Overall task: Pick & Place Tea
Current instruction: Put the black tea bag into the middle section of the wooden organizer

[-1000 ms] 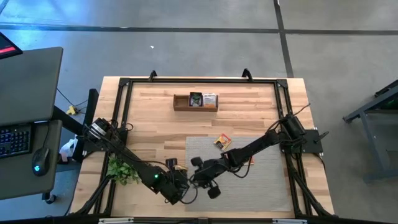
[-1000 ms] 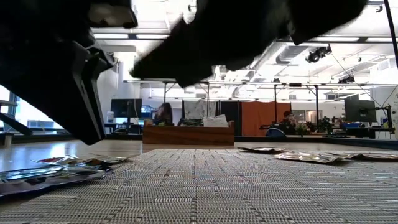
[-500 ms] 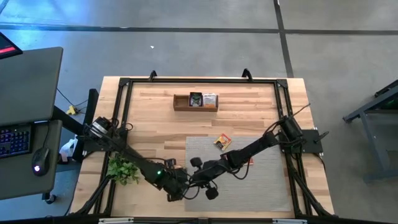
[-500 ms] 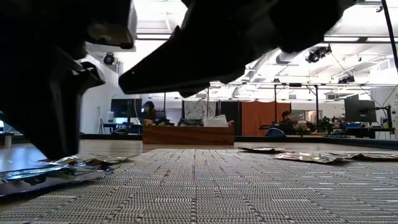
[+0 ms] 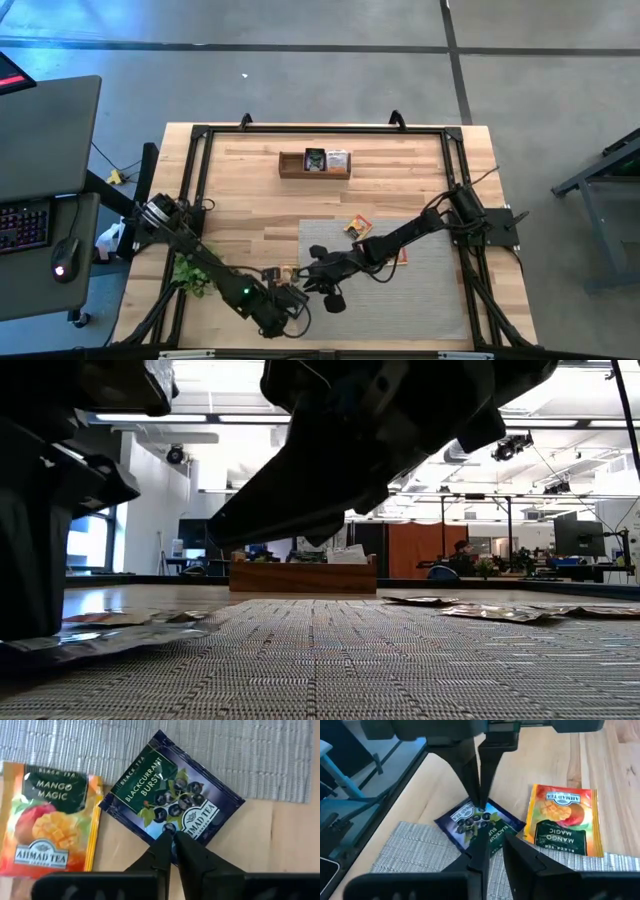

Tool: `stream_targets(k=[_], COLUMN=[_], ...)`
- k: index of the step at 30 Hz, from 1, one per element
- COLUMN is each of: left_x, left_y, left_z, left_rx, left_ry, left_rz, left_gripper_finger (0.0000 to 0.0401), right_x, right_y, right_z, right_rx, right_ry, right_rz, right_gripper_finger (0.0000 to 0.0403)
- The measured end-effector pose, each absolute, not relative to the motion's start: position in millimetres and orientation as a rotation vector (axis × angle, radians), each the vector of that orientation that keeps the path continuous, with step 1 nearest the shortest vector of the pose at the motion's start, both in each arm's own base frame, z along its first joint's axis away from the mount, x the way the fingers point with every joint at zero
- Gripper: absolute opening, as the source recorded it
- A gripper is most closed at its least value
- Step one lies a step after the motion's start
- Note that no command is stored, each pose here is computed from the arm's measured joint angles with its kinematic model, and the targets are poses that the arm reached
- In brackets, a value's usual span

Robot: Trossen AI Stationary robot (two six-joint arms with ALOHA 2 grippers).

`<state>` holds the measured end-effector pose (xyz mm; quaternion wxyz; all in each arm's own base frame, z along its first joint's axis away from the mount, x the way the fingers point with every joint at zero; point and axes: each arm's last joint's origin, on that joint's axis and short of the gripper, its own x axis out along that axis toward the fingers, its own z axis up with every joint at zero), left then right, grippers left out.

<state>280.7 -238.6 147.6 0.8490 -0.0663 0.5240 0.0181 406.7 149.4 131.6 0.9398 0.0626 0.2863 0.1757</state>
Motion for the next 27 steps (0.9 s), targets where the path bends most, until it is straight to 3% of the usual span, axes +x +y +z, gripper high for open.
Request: stream_targets(k=[14, 21, 27], left_x=[312.5, 321.8, 321.1], left_y=[-195.9, -179.9, -178.8], left_z=[140.3, 140.0, 142.2], left_rx=[-0.192, -0.224, -0.194], left_ry=[0.974, 0.957, 0.918], left_rz=[0.192, 0.259, 0.303], left_gripper_finger=[0.0001, 0.0001, 0.0001], right_x=[404.4, 396.6, 392.1], right_y=[147.2, 138.1, 130.4], right_z=[128.8, 150.2, 154.9], right_rx=[0.108, 0.058, 0.055], right_ry=[0.627, 0.644, 0.698], right_rz=[0.308, 0.111, 0.065], right_gripper_finger=[0.0044, 0.0075, 0.0115])
